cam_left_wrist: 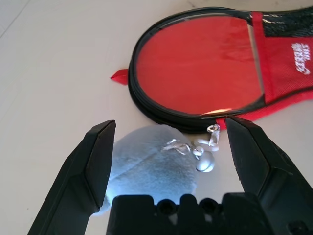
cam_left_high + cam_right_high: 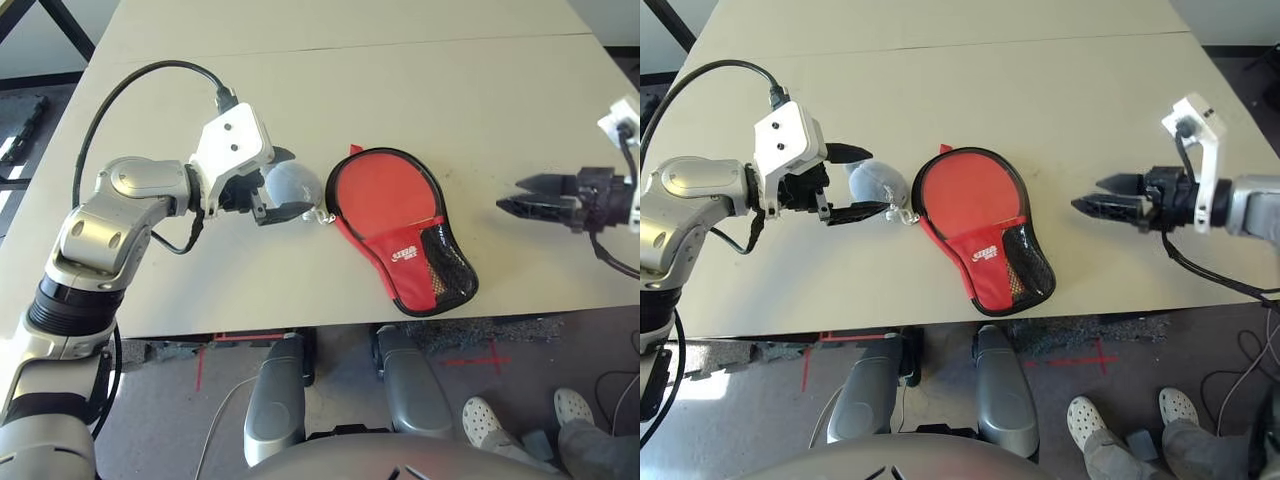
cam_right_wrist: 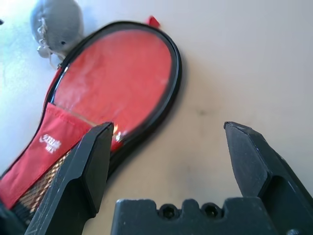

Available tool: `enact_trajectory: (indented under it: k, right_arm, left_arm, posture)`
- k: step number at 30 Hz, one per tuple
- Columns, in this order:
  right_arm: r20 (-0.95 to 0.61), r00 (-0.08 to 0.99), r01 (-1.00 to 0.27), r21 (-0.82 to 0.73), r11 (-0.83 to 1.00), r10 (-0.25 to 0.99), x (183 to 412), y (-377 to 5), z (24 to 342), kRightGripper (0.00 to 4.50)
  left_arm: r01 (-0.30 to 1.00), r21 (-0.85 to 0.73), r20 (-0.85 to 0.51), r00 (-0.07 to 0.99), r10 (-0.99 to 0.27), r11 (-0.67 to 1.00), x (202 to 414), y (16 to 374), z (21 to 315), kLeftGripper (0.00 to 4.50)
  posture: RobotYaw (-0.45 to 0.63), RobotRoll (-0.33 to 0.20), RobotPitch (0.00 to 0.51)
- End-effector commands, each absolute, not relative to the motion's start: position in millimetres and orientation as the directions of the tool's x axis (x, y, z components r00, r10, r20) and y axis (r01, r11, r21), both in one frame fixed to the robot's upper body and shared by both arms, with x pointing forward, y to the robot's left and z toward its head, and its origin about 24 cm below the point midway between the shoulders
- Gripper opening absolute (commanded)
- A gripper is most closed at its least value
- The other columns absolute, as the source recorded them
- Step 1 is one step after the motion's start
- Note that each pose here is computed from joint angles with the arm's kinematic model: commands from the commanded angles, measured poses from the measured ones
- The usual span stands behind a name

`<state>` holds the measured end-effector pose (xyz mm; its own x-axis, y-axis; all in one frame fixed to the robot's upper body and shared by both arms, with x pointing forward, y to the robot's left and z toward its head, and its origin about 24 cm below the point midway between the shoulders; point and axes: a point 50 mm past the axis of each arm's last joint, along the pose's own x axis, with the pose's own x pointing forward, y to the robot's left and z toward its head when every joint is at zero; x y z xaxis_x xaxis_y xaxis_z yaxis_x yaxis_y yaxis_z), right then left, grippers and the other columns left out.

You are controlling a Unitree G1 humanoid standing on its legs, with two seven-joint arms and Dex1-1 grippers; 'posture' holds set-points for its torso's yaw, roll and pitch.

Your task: Store the ping-pong paddle in its case and zip it.

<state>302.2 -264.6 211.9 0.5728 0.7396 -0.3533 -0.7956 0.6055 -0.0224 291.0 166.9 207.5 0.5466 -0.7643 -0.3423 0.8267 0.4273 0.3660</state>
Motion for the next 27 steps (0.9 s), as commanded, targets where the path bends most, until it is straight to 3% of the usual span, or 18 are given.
enact_trajectory:
  k: [1, 11, 27]
  right_arm:
    - [-0.375, 0.517, -0.847, -0.098, 0.522, 0.769, 313, -250, 202, 4.49]
    - [-0.386, 0.366, -0.931, -0.172, 0.323, 0.847, 339, -204, 187, 4.49]
    - [-0.492, 0.269, -0.962, -0.167, 0.214, 0.828, 343, -183, 147, 4.49]
  left_arm:
    - [0.801, 0.354, -0.348, 0.592, -0.727, 0.483, 296, 173, 207, 4.50]
    - [0.772, 0.349, -0.361, 0.633, -0.684, 0.531, 300, 181, 204, 4.50]
    - [0.777, 0.308, -0.438, 0.628, -0.644, 0.549, 304, 209, 193, 4.50]
  posture:
    - [-0.04, 0.000, 0.231]
    - [-0.02, 0.000, 0.236]
    - [0.00, 0.000, 0.231]
